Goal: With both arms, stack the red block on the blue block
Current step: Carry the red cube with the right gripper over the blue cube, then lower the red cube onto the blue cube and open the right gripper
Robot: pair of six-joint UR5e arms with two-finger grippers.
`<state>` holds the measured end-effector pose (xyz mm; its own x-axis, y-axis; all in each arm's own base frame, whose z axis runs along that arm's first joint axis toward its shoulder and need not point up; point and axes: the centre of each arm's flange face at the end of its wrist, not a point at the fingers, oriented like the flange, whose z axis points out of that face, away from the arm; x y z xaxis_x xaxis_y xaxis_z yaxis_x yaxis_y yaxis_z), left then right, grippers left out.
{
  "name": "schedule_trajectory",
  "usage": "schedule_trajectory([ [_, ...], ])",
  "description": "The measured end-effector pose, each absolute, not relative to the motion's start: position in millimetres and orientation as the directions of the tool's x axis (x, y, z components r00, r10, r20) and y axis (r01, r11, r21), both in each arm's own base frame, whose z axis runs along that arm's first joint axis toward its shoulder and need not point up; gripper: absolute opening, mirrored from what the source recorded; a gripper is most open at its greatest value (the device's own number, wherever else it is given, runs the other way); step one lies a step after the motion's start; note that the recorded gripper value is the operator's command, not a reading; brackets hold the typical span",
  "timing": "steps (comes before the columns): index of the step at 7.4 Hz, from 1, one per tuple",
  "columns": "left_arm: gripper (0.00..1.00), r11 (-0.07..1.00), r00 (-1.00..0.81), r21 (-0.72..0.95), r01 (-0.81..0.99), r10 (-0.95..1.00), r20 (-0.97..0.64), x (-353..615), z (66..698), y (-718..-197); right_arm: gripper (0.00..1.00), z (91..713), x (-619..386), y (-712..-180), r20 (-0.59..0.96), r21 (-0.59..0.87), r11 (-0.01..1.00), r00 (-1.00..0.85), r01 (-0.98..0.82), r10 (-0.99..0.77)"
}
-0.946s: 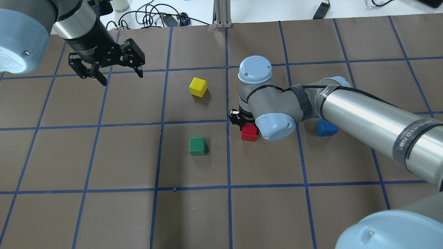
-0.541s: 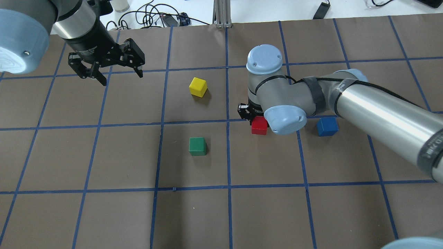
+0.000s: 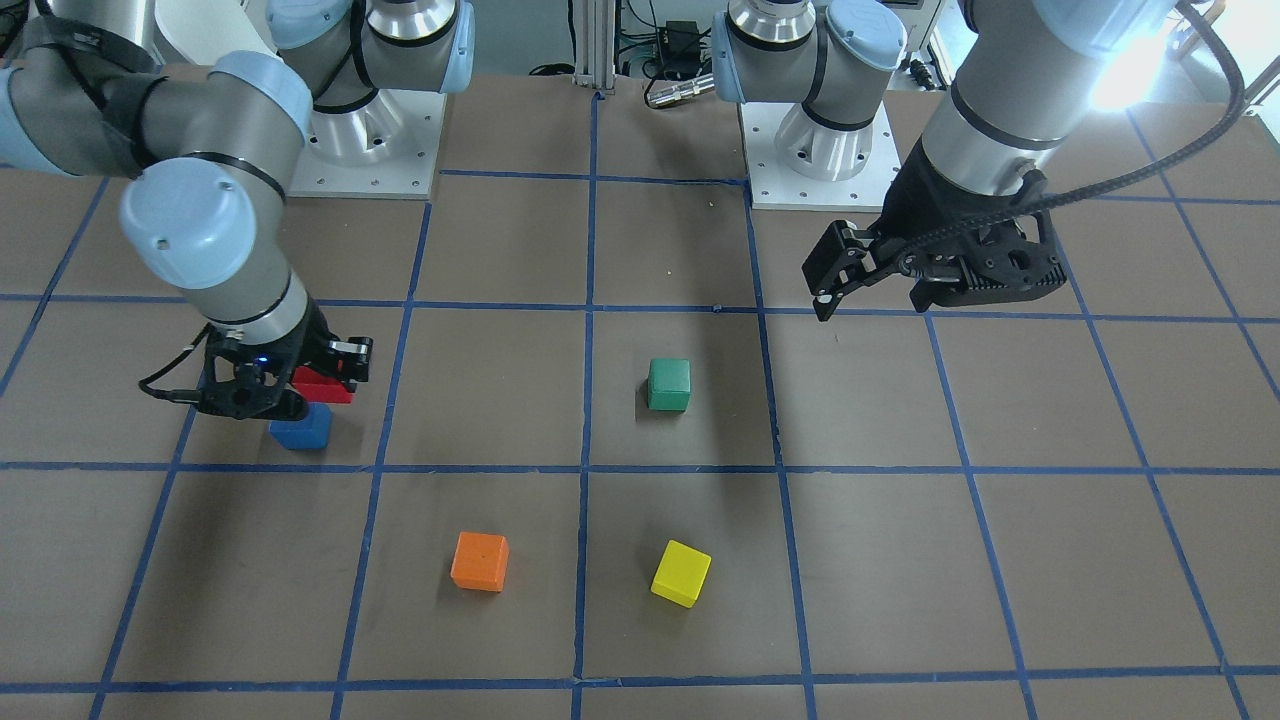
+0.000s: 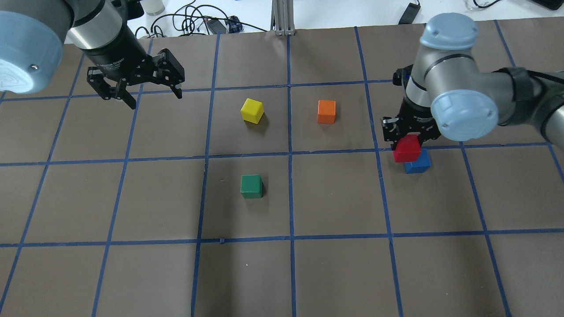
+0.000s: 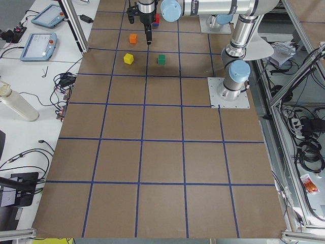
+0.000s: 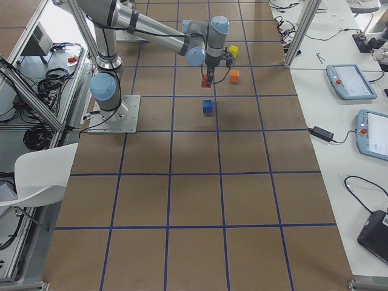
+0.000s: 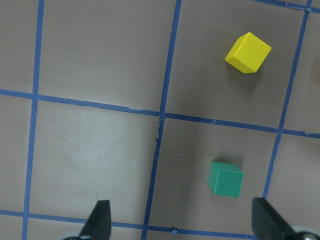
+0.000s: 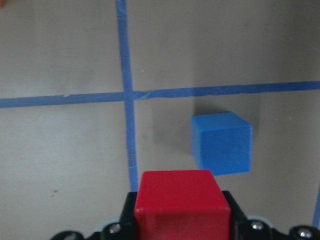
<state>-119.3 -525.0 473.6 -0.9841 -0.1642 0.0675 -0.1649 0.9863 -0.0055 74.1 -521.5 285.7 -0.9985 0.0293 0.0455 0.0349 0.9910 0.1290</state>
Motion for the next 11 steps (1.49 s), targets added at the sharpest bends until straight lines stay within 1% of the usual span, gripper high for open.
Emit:
schedule_trajectory([
  [1,1.0,0.986,-0.984,-0.005,-0.165,-0.164,0.068,-119.6,473.4,-525.2,0.01,278.2,46.0,-518.9,0.033,0.137,0.99,-0.999,0.035,0.031],
  [3,1.0,0.986,-0.984,-0.003,-0.164,-0.164,0.068,-119.9,472.3,-525.8,0.01,263.6,28.1,-514.2,0.03,0.115,0.992,-0.999,0.043,0.04],
  [6,1.0,0.986,-0.984,-0.002,-0.164,-0.164,0.068,-120.0,471.8,-525.7,0.01,256.3,26.2,-514.7,0.033,0.072,0.997,-0.999,0.037,0.034],
  [11,1.0,0.986,-0.984,-0.003,-0.164,-0.164,0.069,-119.9,472.7,-526.0,0.02,252.9,33.7,-517.9,-0.009,0.054,0.998,-1.0,0.02,0.021],
])
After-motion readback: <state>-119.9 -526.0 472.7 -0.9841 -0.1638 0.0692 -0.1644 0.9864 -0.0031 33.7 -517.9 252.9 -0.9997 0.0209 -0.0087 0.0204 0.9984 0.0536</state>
